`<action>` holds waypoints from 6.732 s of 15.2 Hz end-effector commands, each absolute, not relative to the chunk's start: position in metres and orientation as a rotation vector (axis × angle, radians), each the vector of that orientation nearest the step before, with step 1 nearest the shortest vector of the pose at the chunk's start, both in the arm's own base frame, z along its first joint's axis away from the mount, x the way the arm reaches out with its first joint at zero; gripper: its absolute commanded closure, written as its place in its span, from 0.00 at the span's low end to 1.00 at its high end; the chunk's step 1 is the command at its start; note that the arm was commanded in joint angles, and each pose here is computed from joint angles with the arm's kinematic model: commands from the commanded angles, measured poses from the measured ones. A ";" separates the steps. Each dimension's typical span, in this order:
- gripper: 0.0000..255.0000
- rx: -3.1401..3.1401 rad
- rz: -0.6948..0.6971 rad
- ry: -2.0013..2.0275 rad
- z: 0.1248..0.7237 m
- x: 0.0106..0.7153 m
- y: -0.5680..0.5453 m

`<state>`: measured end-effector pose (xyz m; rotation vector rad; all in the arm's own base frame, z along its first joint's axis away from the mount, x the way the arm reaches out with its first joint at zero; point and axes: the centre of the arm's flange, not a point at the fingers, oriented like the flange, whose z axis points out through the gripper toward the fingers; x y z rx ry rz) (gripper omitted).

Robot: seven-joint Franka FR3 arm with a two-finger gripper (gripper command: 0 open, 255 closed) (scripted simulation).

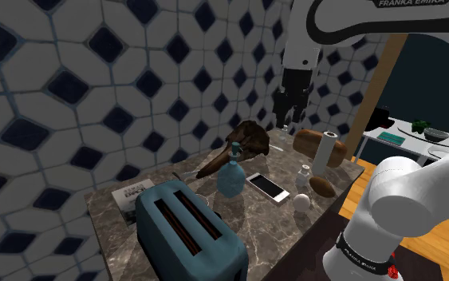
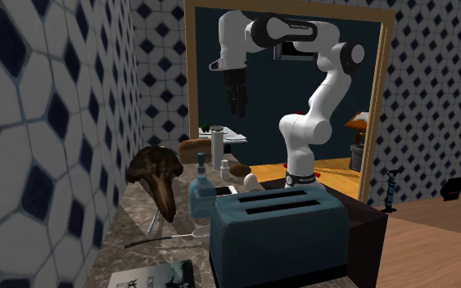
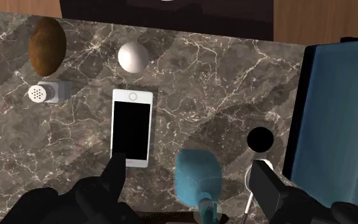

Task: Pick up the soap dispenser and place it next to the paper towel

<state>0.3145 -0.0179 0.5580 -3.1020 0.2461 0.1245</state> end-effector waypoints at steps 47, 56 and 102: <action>1.00 -2.848 0.383 0.620 0.386 0.502 -0.020; 1.00 -2.848 0.383 0.620 0.434 0.502 -0.020; 1.00 -2.848 0.383 0.620 0.668 0.497 -0.032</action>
